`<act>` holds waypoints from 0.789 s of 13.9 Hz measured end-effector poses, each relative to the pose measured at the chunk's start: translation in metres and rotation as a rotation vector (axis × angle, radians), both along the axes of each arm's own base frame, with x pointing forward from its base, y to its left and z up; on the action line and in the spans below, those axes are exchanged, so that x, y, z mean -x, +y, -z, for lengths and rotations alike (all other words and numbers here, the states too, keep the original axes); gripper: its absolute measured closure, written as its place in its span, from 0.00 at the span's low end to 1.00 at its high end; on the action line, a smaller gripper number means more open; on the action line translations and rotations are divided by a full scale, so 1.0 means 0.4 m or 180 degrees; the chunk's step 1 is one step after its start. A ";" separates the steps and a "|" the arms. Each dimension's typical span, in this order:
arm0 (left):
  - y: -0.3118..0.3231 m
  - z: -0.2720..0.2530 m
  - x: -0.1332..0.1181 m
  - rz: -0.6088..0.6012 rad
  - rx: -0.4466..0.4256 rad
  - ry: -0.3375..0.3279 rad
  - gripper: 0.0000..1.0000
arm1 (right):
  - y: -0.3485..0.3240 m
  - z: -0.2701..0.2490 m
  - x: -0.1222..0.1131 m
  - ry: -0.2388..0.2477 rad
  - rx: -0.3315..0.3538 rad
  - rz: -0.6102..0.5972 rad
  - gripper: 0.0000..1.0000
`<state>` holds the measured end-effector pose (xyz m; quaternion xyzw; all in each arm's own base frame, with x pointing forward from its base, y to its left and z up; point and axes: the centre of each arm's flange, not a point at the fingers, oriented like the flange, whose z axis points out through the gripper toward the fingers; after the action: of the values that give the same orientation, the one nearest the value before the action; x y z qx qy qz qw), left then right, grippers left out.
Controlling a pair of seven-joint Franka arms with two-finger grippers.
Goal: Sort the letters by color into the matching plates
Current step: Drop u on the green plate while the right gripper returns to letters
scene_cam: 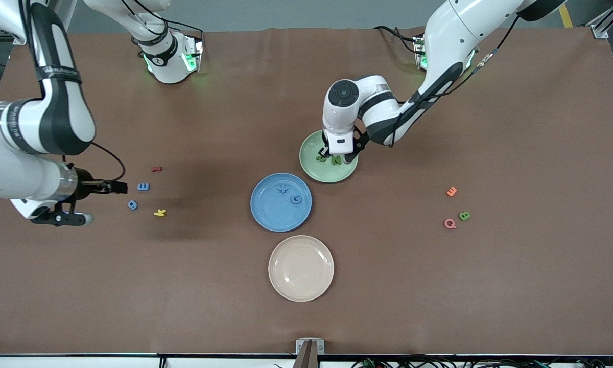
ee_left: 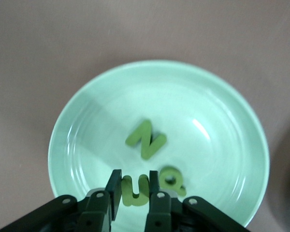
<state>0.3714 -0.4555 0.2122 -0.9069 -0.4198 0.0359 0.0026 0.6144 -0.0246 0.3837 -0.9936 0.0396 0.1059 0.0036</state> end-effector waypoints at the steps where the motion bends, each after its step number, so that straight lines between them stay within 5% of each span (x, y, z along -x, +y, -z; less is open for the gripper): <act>1: -0.008 0.002 0.014 0.0009 -0.0008 0.0006 0.58 | -0.021 0.028 0.003 -0.0067 0.0008 0.0012 0.00; 4: -0.011 0.004 0.020 0.0019 -0.0025 -0.0019 0.29 | -0.053 0.148 0.023 -0.0288 0.0014 -0.0061 0.00; 7: 0.031 -0.004 -0.039 0.0045 -0.0070 -0.0207 0.01 | -0.069 0.247 0.040 -0.0262 0.0000 -0.0104 0.01; 11: 0.187 -0.072 -0.239 -0.0069 -0.0087 -0.0527 0.00 | -0.076 0.337 0.031 -0.0300 -0.0017 -0.0200 0.06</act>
<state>0.4671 -0.3806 0.2411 -0.9021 -0.4288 -0.0450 -0.0202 0.6022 -0.0549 0.2491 -0.9982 0.0079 0.0592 0.0047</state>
